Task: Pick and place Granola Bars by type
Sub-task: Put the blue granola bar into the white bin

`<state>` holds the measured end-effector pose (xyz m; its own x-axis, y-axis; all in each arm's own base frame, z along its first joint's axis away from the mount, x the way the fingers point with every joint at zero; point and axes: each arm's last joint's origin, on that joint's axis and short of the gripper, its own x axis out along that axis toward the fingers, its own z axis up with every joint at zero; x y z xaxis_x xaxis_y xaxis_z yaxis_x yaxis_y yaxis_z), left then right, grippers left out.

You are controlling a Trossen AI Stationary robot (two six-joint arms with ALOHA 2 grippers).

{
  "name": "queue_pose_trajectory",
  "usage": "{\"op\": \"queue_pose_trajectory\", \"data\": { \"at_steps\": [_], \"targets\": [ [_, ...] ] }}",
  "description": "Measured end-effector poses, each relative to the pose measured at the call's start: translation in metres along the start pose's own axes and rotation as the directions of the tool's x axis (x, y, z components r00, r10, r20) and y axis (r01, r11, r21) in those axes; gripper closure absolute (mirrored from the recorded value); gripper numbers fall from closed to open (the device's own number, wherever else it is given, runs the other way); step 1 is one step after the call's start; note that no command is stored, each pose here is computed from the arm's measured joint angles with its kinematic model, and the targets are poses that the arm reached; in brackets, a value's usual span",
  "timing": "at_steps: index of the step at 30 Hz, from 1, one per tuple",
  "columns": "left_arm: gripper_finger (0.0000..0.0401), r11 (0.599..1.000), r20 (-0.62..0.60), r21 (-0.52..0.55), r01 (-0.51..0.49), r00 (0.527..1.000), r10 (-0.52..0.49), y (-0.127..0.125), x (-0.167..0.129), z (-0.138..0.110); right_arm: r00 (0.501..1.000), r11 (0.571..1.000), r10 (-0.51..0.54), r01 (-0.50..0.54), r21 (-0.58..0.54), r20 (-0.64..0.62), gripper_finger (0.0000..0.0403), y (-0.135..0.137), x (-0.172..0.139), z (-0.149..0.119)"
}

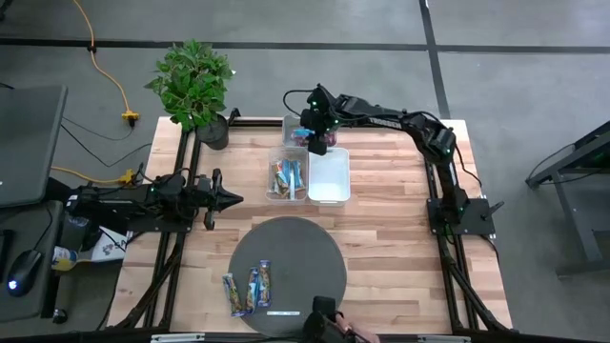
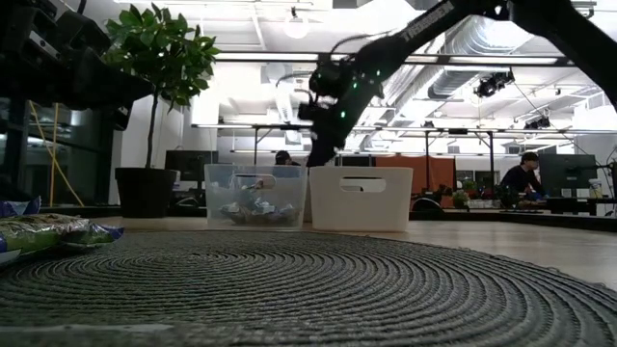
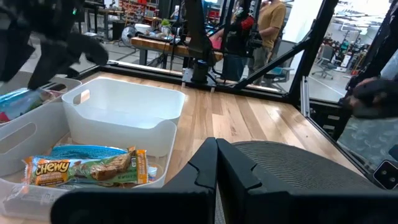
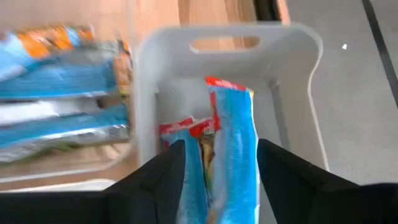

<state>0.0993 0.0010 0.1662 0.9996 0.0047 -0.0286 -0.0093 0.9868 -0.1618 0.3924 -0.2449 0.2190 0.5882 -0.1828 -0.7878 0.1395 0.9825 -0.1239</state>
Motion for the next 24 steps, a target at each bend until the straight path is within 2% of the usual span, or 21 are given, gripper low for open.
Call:
{"op": "queue_pose_trajectory", "data": {
  "at_steps": [5,11,19,24],
  "targets": [
    [0.0401,1.0,0.0,0.0,0.0,1.0,0.0,0.0,0.0,0.0,0.998,0.999,-0.012,0.009,0.05,0.062,0.0226,0.007,-0.042,0.016],
    [0.0401,1.0,0.0,0.0,0.0,1.0,0.0,0.0,0.0,0.0,0.991,0.992,0.02,-0.036,0.122,0.13,0.026,0.026,-0.1,0.031],
    [0.0401,1.0,0.0,0.0,0.0,1.0,0.0,0.0,0.0,0.0,0.963,0.952,0.163,-0.21,0.222,0.213,0.0312,0.068,-0.174,0.039],
    [0.0401,1.0,0.0,0.0,0.0,1.0,0.0,0.0,0.0,0.0,0.93,0.933,0.251,-0.306,0.189,0.267,0.0355,0.102,-0.21,0.043]
  ]
}}
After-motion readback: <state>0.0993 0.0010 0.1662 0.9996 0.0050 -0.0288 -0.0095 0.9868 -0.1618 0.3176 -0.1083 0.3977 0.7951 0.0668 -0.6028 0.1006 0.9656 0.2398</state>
